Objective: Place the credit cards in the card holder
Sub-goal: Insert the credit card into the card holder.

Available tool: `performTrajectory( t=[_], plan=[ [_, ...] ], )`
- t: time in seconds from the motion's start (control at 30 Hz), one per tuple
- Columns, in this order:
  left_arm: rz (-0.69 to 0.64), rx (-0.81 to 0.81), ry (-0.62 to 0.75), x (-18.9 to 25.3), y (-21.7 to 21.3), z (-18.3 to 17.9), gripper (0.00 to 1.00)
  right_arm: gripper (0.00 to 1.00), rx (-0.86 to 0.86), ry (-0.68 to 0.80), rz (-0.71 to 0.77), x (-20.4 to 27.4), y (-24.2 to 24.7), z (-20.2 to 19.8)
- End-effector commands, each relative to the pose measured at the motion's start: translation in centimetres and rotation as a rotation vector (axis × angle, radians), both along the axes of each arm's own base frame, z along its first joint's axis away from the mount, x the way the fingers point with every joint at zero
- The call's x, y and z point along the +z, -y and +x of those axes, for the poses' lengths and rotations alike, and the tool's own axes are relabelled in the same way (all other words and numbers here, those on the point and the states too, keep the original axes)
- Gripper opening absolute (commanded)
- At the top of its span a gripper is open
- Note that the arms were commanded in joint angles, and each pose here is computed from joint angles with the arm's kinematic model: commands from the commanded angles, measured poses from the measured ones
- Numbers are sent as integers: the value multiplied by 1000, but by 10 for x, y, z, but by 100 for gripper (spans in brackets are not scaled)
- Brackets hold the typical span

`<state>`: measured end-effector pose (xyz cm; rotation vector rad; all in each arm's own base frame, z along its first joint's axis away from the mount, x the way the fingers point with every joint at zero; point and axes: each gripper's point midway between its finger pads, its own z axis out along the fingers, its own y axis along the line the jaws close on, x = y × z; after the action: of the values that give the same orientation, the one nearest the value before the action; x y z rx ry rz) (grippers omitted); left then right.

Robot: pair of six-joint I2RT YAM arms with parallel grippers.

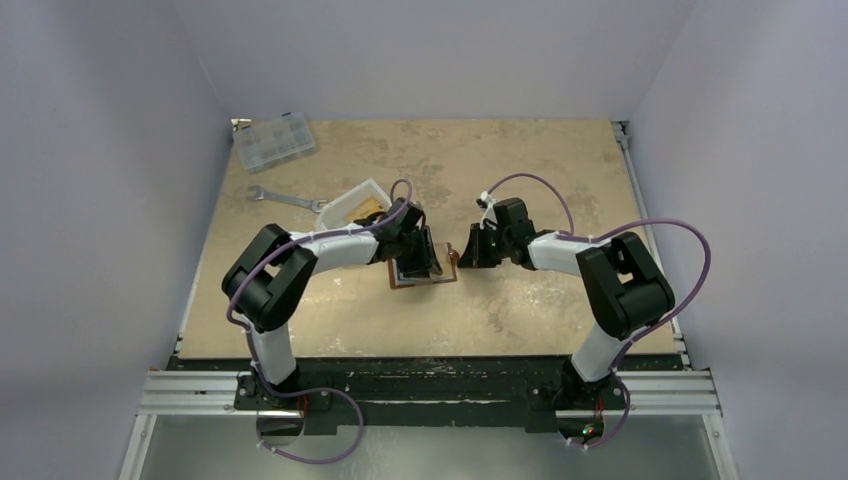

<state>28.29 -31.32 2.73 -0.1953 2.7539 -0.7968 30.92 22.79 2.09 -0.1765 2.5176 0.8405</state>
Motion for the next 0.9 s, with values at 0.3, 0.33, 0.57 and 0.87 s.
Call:
performTrajectory(
  t=[0.3,0.33,0.57,0.87],
  plan=[
    [-5,-93,151,53,-14,-2,43,28,-18,118,-59,21,14,6],
    [-28,-104,158,59,-13,-1,44,32,-19,124,-67,22,16,6],
    [-36,-180,190,77,-22,-3,50,62,-17,200,-89,38,19,10],
    [-7,-104,247,55,-32,31,46,77,-8,205,-86,42,0,19]
  ],
)
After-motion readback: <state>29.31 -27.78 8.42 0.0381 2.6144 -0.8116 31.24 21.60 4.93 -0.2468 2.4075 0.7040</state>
